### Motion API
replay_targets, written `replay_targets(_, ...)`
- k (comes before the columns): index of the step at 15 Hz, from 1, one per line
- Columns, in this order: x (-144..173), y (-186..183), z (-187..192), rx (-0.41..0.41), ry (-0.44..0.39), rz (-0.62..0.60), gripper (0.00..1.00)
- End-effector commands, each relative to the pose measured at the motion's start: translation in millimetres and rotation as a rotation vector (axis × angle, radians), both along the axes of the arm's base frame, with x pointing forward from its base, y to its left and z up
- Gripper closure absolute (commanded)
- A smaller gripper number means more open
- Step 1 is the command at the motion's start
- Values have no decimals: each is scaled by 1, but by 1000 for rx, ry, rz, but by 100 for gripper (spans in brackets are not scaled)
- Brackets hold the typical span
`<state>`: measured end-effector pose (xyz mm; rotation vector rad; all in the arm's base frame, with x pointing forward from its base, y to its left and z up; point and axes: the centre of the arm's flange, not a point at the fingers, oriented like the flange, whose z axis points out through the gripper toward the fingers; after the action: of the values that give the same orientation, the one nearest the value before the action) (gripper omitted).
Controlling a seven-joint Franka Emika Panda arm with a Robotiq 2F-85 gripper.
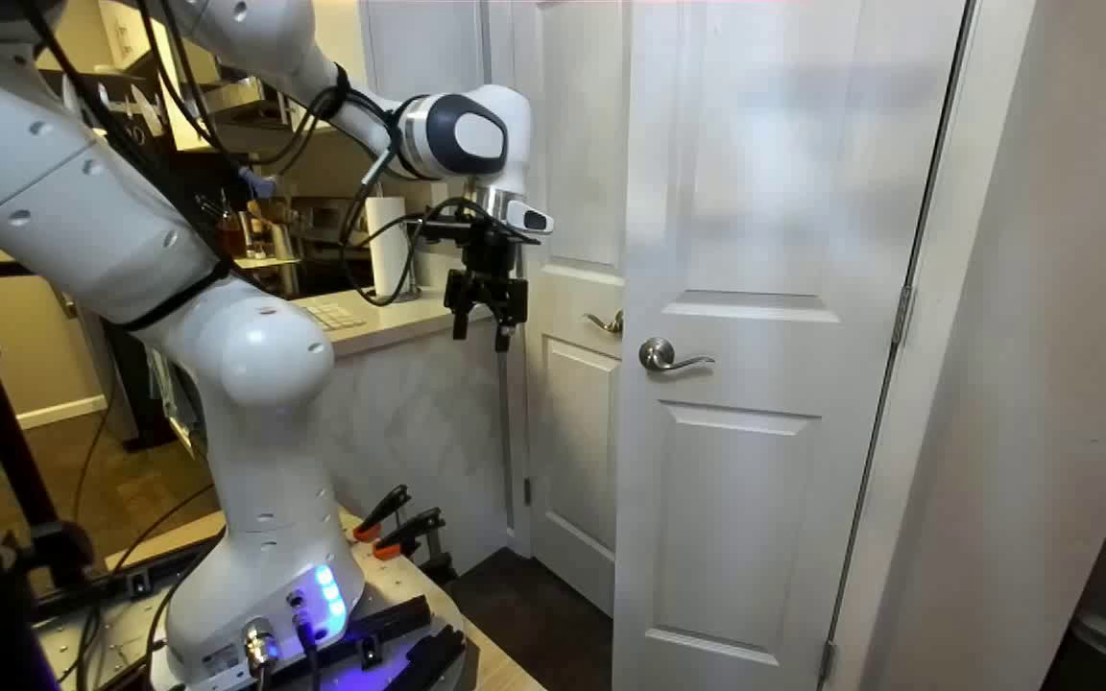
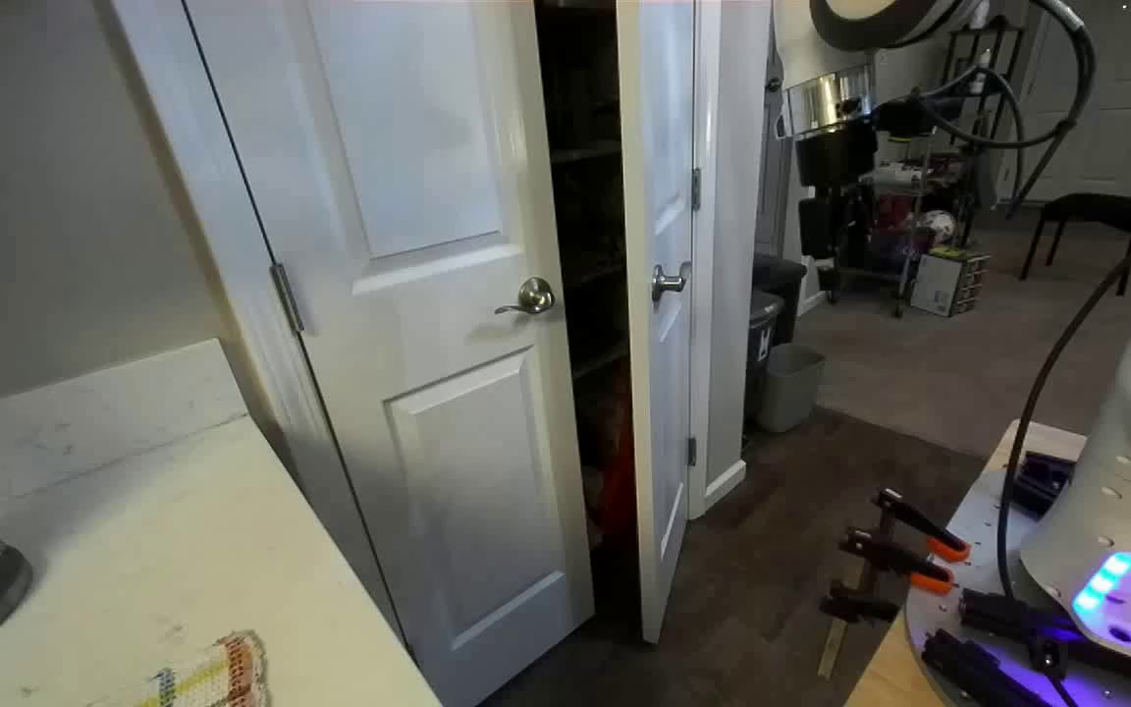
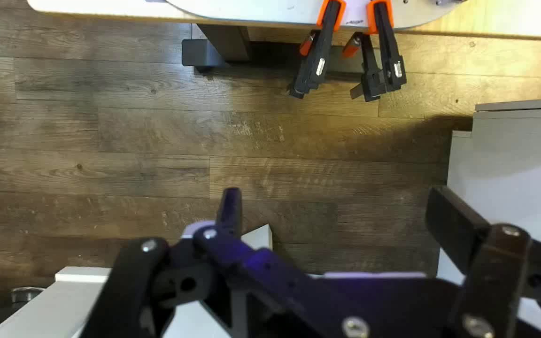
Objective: Open the door on the right
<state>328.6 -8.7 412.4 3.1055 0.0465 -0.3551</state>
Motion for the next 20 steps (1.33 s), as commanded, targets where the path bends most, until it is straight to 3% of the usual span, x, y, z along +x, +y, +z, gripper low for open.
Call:
replay_targets(1, 0, 0, 0, 0, 0, 0, 0)
replay_targets(11, 11, 9, -2, -8, 10, 44, 0)
replay_targets(20, 91, 107, 9, -20, -89, 332, 0)
